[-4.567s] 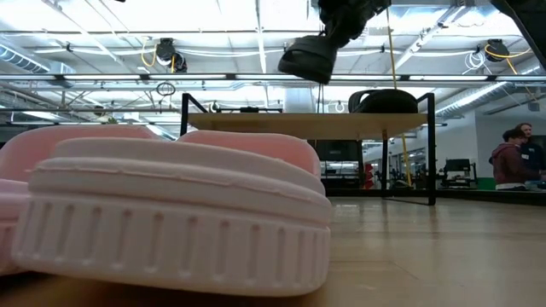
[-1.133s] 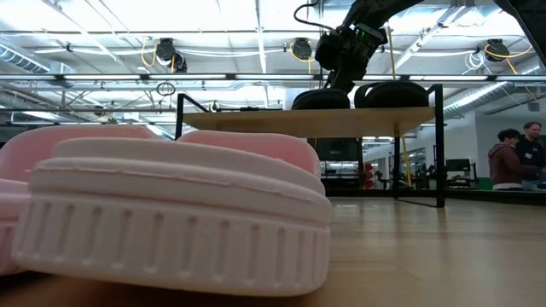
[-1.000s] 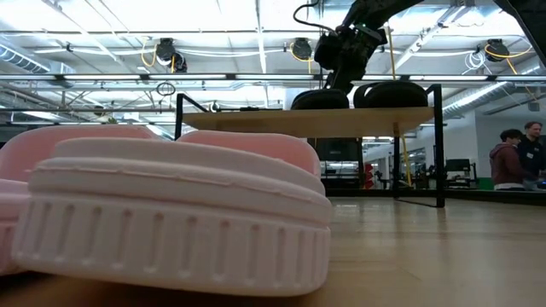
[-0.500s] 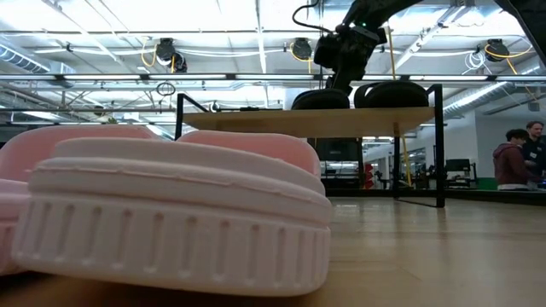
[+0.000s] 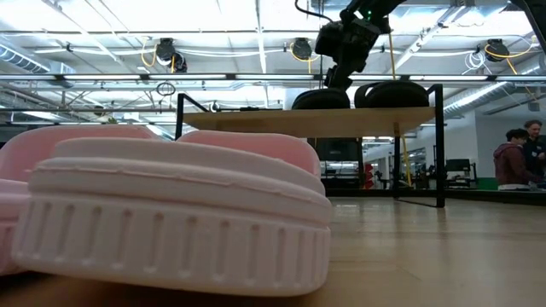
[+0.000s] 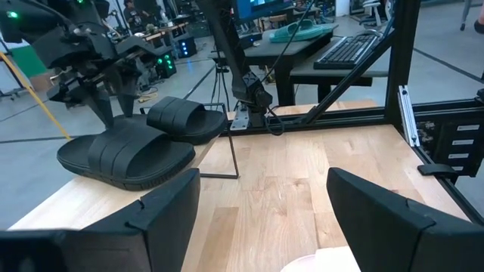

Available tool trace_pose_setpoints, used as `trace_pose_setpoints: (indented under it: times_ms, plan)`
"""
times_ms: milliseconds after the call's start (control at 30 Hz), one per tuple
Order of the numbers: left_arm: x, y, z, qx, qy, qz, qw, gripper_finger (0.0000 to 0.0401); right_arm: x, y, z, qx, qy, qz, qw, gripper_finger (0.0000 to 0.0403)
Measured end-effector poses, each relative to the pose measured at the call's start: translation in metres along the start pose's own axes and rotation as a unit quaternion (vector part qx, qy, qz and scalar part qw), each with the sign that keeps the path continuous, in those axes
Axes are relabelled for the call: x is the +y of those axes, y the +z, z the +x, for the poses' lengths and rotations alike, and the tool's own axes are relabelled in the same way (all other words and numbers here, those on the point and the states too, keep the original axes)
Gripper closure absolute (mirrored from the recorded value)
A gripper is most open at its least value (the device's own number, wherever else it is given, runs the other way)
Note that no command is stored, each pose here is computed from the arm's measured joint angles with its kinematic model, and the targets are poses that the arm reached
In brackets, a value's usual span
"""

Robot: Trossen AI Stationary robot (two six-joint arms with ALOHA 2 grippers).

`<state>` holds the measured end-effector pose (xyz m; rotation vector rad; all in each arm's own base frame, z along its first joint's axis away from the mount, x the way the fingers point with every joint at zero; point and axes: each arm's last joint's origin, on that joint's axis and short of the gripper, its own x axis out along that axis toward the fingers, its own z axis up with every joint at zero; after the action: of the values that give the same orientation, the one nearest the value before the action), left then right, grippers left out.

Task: Pick and place slides into the shelf
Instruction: Adjust the black slipper on the shelf

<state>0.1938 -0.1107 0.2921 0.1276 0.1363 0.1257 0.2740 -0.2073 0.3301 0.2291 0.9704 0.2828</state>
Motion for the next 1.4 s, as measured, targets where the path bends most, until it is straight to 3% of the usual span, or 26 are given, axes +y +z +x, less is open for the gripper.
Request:
trace_pose_setpoints:
  times_ms: [100,233,433,600,800,933,1067,1167,1300,1400]
  plan:
    - [0.0,0.0,0.0,0.0,0.0,0.0,1.0,0.0107,-0.001,0.001,-0.001,-0.001,-0.014,-0.007,1.0,0.0233]
    - [0.0,0.0,0.0,0.0,0.0,0.0,1.0,0.0107,-0.001,0.004,-0.008,0.015,-0.091,-0.015,0.996,0.0233]
    - [0.0,0.0,0.0,0.0,0.0,0.001,1.0,0.0107,0.012,0.012,-0.024,-0.022,-0.14,-0.049,0.989,0.0233]
    - [0.0,0.0,0.0,0.0,0.0,0.001,1.0,0.0107,0.041,0.015,-0.042,-0.056,-0.149,-0.058,0.986,0.0233]
    - [0.0,0.001,0.0,-0.004,0.002,0.019,1.0,0.0107,0.102,0.028,-0.048,-0.098,-0.126,-0.082,0.984,0.0233]
    - [0.001,0.001,0.0,-0.002,0.02,0.032,0.999,0.0107,0.148,0.038,-0.031,-0.079,-0.153,-0.117,0.978,0.0234]
    - [0.004,-0.001,-0.001,0.01,0.055,0.058,0.997,0.0107,0.193,0.04,-0.002,-0.013,-0.232,-0.162,0.959,0.0234]
    - [0.011,-0.001,-0.006,0.019,0.098,0.069,0.993,0.0107,0.224,0.036,0.018,0.022,-0.289,-0.16,0.944,0.0234]
    - [0.029,0.007,-0.022,0.01,0.159,0.037,0.987,0.0107,0.253,0.022,0.05,0.041,-0.321,-0.141,0.936,0.0234]
    - [0.043,0.017,-0.038,-0.017,0.168,-0.005,0.986,0.0107,0.266,0.007,0.075,0.045,-0.337,-0.139,0.93,0.0234]
